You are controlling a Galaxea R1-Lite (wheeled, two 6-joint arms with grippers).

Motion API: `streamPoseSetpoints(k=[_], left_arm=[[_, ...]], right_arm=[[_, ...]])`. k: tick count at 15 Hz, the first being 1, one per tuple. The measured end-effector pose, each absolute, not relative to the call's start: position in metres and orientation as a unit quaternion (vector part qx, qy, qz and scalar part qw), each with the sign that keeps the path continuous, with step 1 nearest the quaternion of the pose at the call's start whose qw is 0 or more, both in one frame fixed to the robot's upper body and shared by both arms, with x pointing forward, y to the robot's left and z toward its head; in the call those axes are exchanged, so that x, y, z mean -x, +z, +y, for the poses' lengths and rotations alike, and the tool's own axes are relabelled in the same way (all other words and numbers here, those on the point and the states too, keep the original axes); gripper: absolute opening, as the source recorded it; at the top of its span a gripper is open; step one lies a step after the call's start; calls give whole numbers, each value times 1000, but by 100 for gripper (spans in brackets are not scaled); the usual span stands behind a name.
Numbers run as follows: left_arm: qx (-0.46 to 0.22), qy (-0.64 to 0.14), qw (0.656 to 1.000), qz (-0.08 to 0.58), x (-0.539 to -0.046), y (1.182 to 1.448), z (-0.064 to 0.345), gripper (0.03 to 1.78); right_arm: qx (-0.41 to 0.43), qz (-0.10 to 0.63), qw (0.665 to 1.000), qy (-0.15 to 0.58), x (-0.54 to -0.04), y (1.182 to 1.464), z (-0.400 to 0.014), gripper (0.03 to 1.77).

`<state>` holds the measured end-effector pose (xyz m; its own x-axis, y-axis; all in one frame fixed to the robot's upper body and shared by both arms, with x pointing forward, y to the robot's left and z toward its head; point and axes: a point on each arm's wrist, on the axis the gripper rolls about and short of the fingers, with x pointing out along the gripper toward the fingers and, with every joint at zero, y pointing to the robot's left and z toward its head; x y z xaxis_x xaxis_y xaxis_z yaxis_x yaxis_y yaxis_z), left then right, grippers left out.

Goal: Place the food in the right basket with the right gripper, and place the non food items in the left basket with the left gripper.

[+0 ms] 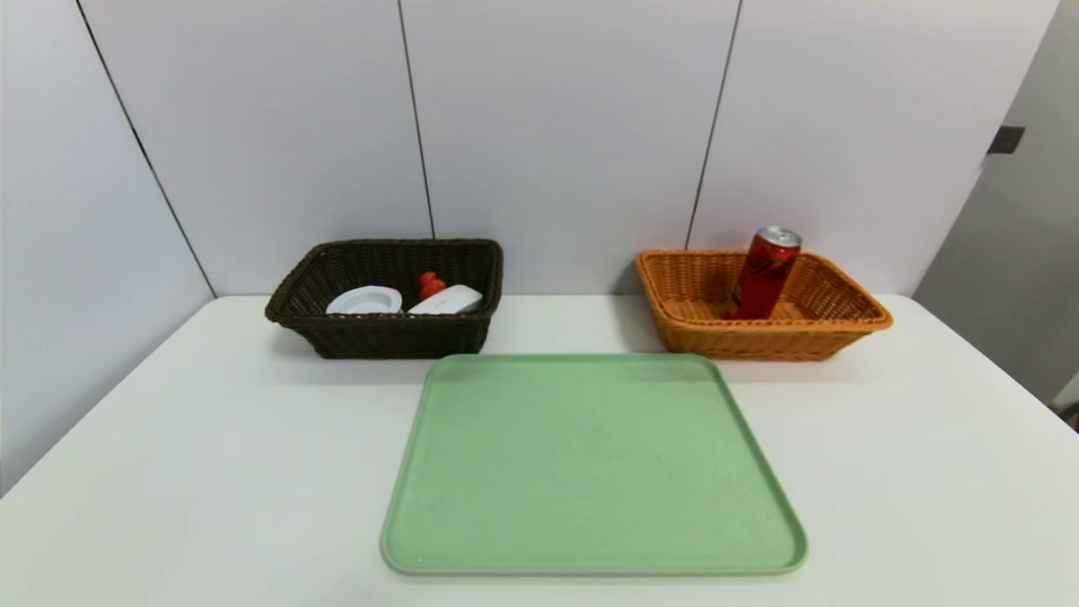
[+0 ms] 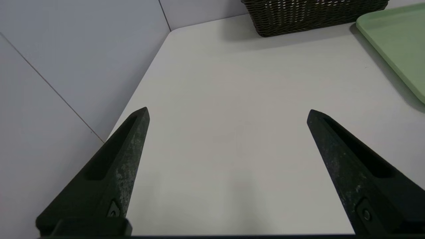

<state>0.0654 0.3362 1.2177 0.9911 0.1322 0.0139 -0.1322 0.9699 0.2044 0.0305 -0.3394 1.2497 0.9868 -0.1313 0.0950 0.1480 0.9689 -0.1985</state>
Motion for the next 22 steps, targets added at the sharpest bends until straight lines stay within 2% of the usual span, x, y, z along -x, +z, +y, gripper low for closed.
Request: streamPoseSetpoints(k=[2,5,9,14,17,22], left_arm=[[-106,53,993,-6,-70,1205,336,169],[-105,-8,994,-17,-70,1194,333,169],[-88,-18,996,-21,-69,1187,332,169],[-85,-17,996,-21,-69,1187,332,169],[-79,-16,997,-20,-69,1187,332,169],[-7,-1,1000,-20,-69,1187,333,169]], right_arm=[[106,-62,991,-46,-42,1239,-338,169],[106,-47,993,-31,-55,1218,-338,169],[99,-39,994,-24,-66,1197,-337,169],[69,-4,997,18,-69,1184,-336,169],[38,8,999,17,-68,1182,-336,169],[32,8,999,15,-68,1182,-336,169]])
